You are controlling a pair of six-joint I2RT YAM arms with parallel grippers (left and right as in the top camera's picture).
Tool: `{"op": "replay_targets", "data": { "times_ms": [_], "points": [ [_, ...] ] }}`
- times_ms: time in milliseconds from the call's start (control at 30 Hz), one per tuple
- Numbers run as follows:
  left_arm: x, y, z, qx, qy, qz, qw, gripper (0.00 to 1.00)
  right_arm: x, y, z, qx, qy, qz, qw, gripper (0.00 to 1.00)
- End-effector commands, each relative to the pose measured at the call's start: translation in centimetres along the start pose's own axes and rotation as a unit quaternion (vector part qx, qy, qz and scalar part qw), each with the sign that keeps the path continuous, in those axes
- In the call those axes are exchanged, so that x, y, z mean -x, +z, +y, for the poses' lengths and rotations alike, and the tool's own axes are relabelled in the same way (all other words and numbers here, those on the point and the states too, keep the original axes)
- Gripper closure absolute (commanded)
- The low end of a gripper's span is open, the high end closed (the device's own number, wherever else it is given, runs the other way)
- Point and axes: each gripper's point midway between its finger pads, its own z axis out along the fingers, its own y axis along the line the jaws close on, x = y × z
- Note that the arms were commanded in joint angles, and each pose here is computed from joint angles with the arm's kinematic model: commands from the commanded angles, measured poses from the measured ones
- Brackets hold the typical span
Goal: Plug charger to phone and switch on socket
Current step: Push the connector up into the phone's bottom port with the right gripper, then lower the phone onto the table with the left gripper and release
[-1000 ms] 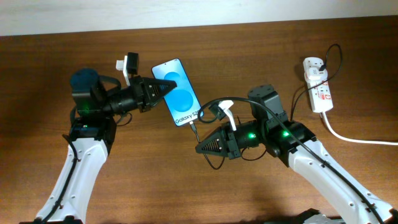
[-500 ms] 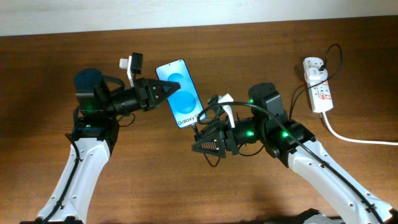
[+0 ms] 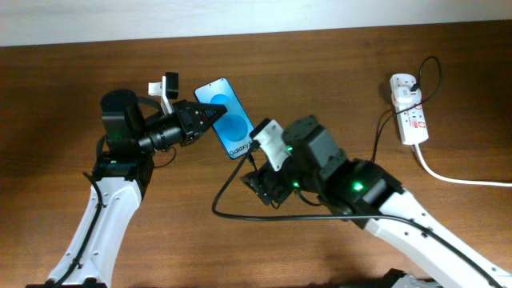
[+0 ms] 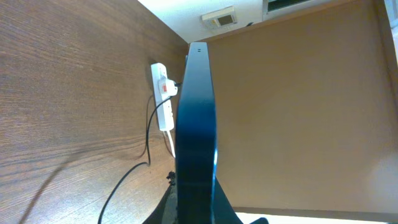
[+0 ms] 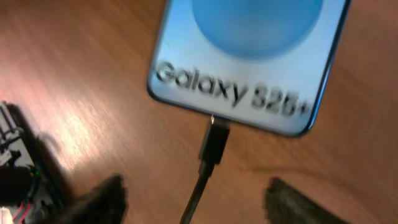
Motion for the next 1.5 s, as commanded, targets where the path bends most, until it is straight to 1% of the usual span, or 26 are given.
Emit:
{"op": "replay_targets", "data": {
  "times_ms": [0, 67, 133, 167, 200, 233, 300, 367, 433, 633, 800, 833, 867, 933, 967, 1000, 1033, 1067, 1100, 1133, 1167, 1267, 1300, 1367, 1400, 1467],
  "points": [
    [0.2, -0.3, -1.4, -0.011, 0.025, -0.003, 1.000, 1.00, -0.4, 0.1, -0.5, -0.035, 0.013, 0.012, 0.999, 0.39],
    [0.1, -0.3, -1.5, -0.013, 0.025, 0.000, 1.000, 1.00, -0.7, 1.0, -0.7, -0.036, 0.013, 0.022, 0.999, 0.63],
    [-0.1, -0.3, -1.7, -0.019, 0.025, 0.008, 0.999, 1.00, -1.3, 2.1, -0.9, -0.035, 0.016, 0.039, 0.998, 0.79],
    [-0.2, -0.3, -1.7, -0.020, 0.025, 0.010, 0.999, 1.00, -1.5, 2.6, -1.0, -0.036, 0.017, 0.046, 0.998, 0.84],
    [-0.4, -0.3, -1.9, -0.024, 0.025, 0.014, 0.999, 1.00, -1.3, 2.9, -1.0, -0.036, 0.017, 0.041, 0.998, 0.92],
    [-0.6, -0.3, -2.0, -0.028, 0.028, 0.021, 0.999, 1.00, -0.3, 3.0, -1.0, -0.034, 0.013, 0.021, 0.999, 0.96],
    [-1.5, 0.0, -2.4, -0.039, 0.065, 0.038, 0.996, 1.00, 1.8, 2.9, -0.7, -0.029, 0.007, -0.021, 0.999, 0.96],
    [-2.8, 0.5, -3.1, -0.056, 0.083, 0.065, 0.993, 1.00, 3.4, 2.5, -0.2, -0.017, 0.002, -0.046, 0.999, 0.96],
    [-3.3, 0.7, -3.4, -0.064, 0.106, 0.074, 0.990, 1.00, 4.7, 1.8, 0.2, -0.013, 0.000, -0.061, 0.998, 0.96],
    [-5.2, 1.4, -2.8, -0.057, 0.110, 0.103, 0.987, 1.00, 6.7, 1.2, 1.1, 0.009, -0.008, -0.095, 0.995, 0.96],
    [-5.7, 1.6, -2.9, -0.060, 0.115, 0.110, 0.986, 1.00, 8.5, -0.1, 1.5, 0.011, -0.003, -0.117, 0.993, 0.96],
    [-5.7, 1.6, -2.9, -0.059, 0.115, 0.110, 0.986, 1.00, 8.8, -0.2, 1.5, 0.011, -0.003, -0.120, 0.993, 0.95],
    [-5.7, 1.6, -2.9, -0.060, 0.115, 0.110, 0.986, 1.00, 8.7, -0.2, 1.5, 0.011, -0.003, -0.120, 0.993, 0.91],
    [-5.2, 1.6, -2.6, -0.051, 0.115, 0.100, 0.987, 1.00, 7.7, 0.0, 1.4, 0.010, 0.001, -0.098, 0.995, 0.76],
    [-4.6, 1.6, -2.2, -0.037, 0.116, 0.085, 0.989, 1.00, 6.7, 0.1, 1.3, 0.007, 0.005, -0.077, 0.997, 0.61],
    [-3.8, 1.6, -1.7, -0.021, 0.112, 0.067, 0.991, 1.00, 6.2, 0.0, 1.2, 0.006, 0.007, -0.068, 0.998, 0.52],
    [-3.3, 1.5, -1.4, -0.012, 0.100, 0.056, 0.993, 1.00, 5.5, -0.4, 1.3, 0.005, 0.009, -0.058, 0.998, 0.41],
    [-2.8, 1.4, -1.3, -0.009, 0.087, 0.046, 0.995, 1.00, 4.8, -1.3, 1.3, 0.004, 0.011, -0.048, 0.999, 0.31],
    [-2.4, 1.4, -1.5, -0.009, 0.075, 0.039, 0.996, 1.00, 4.3, -2.3, 1.5, 0.003, 0.012, -0.043, 0.999, 0.15],
    [-2.2, 1.8, -2.7, -0.026, 0.064, 0.034, 0.997, 1.00, 3.4, -6.0, 1.8, -0.006, 0.011, -0.047, 0.999, 0.02],
    [-2.8, 2.7, -3.6, -0.033, 0.046, 0.038, 0.998, 1.00, 2.8, -9.0, 1.4, -0.030, 0.011, -0.063, 0.998, 0.02],
    [-4.1, 4.5, -5.4, -0.037, 0.039, 0.048, 0.997, 1.00, 2.1, -13.6, 0.0, -0.088, 0.019, -0.103, 0.991, 0.02],
    [-4.8, 5.3, -7.1, -0.047, 0.046, 0.056, 0.996, 1.00, 1.9, -16.3, -1.1, -0.124, 0.038, -0.136, 0.982, 0.02],
    [-5.5, 6.1, -9.5, -0.067, 0.065, 0.069, 0.993, 1.00, 1.5, -19.4, -1.8, -0.154, 0.050, -0.177, 0.971, 0.02],
    [-5.6, 6.5, -9.9, -0.072, 0.068, 0.075, 0.992, 1.00, 1.4, -20.3, -2.0, -0.162, 0.051, -0.190, 0.967, 0.02],
    [-5.5, 8.0, -8.9, -0.066, 0.058, 0.089, 0.992, 1.00, 1.2, -21.5, -2.4, -0.175, 0.055, -0.205, 0.961, 0.02]
  ]
}}
